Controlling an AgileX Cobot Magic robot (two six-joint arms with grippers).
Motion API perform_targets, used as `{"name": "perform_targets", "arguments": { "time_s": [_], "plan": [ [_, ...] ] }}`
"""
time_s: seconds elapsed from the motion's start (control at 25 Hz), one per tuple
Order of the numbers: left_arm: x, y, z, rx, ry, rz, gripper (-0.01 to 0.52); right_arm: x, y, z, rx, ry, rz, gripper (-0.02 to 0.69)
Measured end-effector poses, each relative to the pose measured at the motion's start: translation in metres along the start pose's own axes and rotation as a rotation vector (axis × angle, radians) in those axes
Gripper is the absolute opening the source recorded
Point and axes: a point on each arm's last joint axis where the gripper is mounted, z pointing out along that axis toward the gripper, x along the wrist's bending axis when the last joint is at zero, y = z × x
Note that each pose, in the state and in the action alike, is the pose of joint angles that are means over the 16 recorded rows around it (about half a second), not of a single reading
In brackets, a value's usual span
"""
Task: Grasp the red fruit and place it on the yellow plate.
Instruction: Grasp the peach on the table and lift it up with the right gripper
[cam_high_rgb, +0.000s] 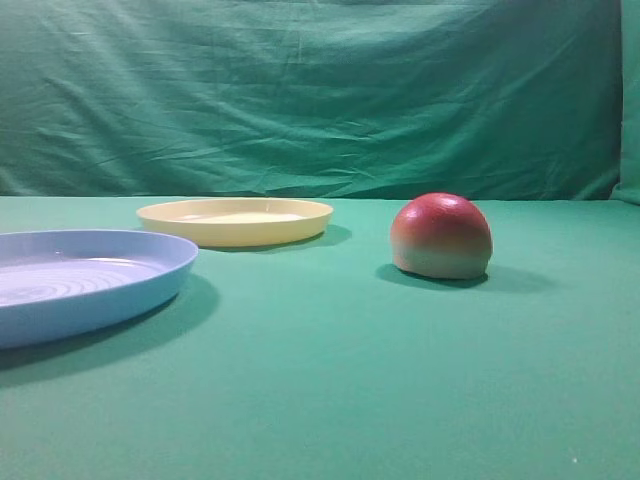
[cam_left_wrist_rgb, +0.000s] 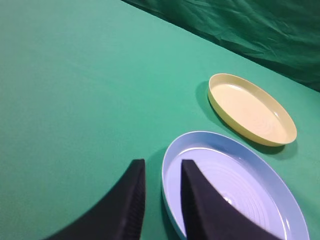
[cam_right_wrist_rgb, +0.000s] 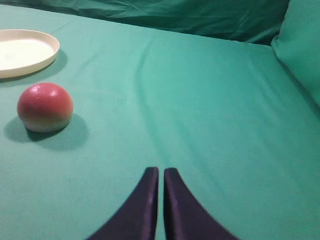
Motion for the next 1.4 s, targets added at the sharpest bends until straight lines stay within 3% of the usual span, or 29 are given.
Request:
{"name": "perform_targets", "arguments": {
  "time_s": [0.92,1.4],
  "plan": [
    [0.000,0.000,0.000,0.000,0.000,0.000,0.157,0.000,0.000,0.000,-0.004,0.002,0.007,0.000],
    [0.000,0.000,0.000,0.000,0.000,0.000,0.157,0.002,0.024,-0.004,-0.177,0.046,0.218,0.000]
  ]
}}
